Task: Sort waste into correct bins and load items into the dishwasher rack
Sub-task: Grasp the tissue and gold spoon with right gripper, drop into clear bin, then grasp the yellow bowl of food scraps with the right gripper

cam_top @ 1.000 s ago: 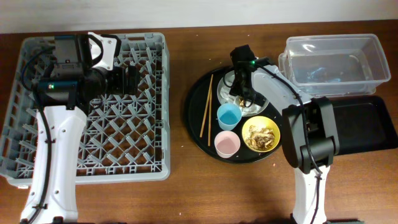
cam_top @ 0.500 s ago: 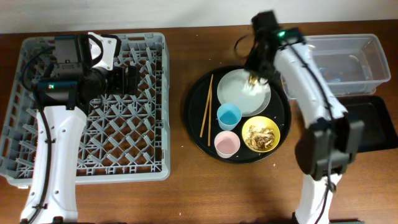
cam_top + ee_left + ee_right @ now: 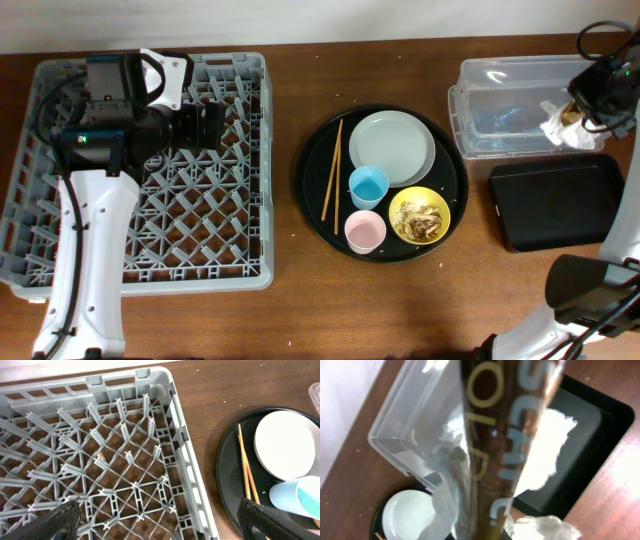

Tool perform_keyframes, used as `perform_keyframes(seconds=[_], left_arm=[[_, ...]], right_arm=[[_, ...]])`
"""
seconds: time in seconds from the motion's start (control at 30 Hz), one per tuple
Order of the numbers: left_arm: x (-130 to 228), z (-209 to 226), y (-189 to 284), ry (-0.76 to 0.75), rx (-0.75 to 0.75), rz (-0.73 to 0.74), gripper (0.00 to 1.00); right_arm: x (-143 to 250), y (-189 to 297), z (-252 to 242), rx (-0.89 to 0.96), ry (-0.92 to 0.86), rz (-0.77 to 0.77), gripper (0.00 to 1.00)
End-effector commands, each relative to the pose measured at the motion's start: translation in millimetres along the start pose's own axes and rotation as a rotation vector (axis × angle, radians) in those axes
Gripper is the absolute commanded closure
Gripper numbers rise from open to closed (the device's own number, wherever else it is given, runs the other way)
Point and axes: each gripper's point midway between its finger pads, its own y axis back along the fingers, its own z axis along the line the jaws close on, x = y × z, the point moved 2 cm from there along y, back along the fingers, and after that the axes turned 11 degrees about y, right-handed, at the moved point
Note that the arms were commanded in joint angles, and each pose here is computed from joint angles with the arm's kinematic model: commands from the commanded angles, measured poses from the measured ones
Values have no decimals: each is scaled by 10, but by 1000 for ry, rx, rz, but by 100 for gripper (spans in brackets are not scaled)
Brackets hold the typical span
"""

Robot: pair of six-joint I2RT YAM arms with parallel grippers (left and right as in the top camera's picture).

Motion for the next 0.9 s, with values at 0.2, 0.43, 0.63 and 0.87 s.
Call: perform_keyframes(seconds=[0.2,0.43,0.63,0.87], left_arm=[[-116,0,22,-22,1,-38,1],[-118,0,22,-22,1,-39,1],[-121,-1,23,-22,1,-40,1],[-34,6,20,-14,-1,-2,1]], right_arm=[[-765,-1302,570,-55,-117,-191,96],[-852,-1195,722,-115,69,-223,2],[90,130,1222,-351,535,-70,3],[1410,53,1287,-165,810,303,16]])
